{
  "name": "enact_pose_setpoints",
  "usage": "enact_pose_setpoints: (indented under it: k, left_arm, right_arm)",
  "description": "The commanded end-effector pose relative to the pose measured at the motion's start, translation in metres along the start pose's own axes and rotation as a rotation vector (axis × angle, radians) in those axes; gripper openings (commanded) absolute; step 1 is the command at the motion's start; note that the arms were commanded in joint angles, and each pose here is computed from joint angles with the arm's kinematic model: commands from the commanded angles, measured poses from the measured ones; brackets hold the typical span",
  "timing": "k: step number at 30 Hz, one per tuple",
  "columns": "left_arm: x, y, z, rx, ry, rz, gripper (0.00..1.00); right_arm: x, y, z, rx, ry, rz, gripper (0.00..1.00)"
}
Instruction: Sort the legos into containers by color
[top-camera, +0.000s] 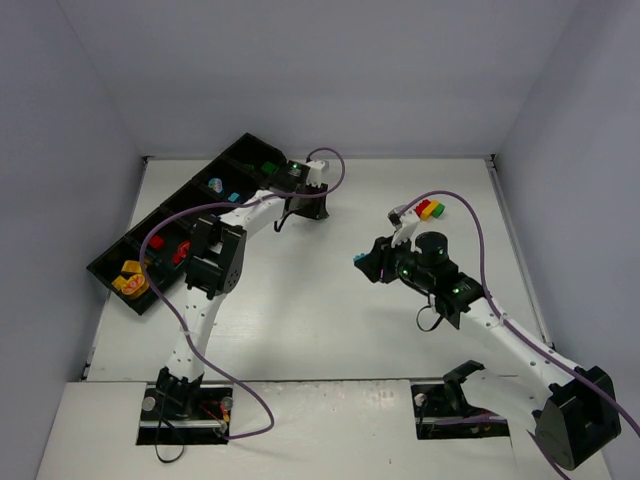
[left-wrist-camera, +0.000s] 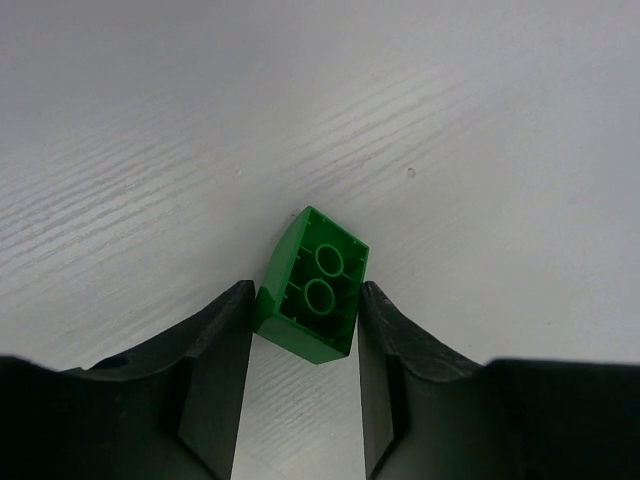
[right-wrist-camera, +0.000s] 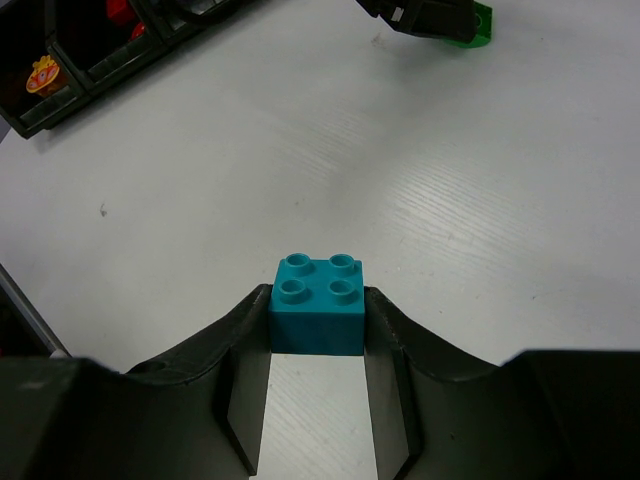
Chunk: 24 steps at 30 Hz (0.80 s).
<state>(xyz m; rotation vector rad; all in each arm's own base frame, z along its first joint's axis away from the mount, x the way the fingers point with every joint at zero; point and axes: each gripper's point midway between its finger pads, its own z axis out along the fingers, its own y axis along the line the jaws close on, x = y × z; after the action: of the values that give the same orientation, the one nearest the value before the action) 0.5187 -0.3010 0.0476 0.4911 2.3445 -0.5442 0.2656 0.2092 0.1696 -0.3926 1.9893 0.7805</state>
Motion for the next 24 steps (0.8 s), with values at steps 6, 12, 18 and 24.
enact_pose_setpoints:
  k: [6, 12, 18, 24]
  left_arm:
    - [-0.042, 0.001, -0.039, -0.046, -0.128, -0.010, 0.19]
    - [-0.087, 0.037, -0.073, -0.170, -0.242, -0.021, 0.18]
    - [-0.128, 0.104, -0.109, -0.432, -0.374, -0.019, 0.18]
    - [-0.168, 0.157, -0.139, -0.663, -0.500, 0.022, 0.18]
  right_arm:
    - [-0.019, 0.012, -0.004, -0.042, -0.076, -0.020, 0.09]
    - [-0.019, 0.012, -0.004, -0.041, -0.074, -0.023, 0.09]
    - [-0.017, 0.012, -0.004, -0.044, -0.068, -0.014, 0.09]
    - [-0.015, 0.013, -0.005, -0.043, -0.066, 0.015, 0.09]
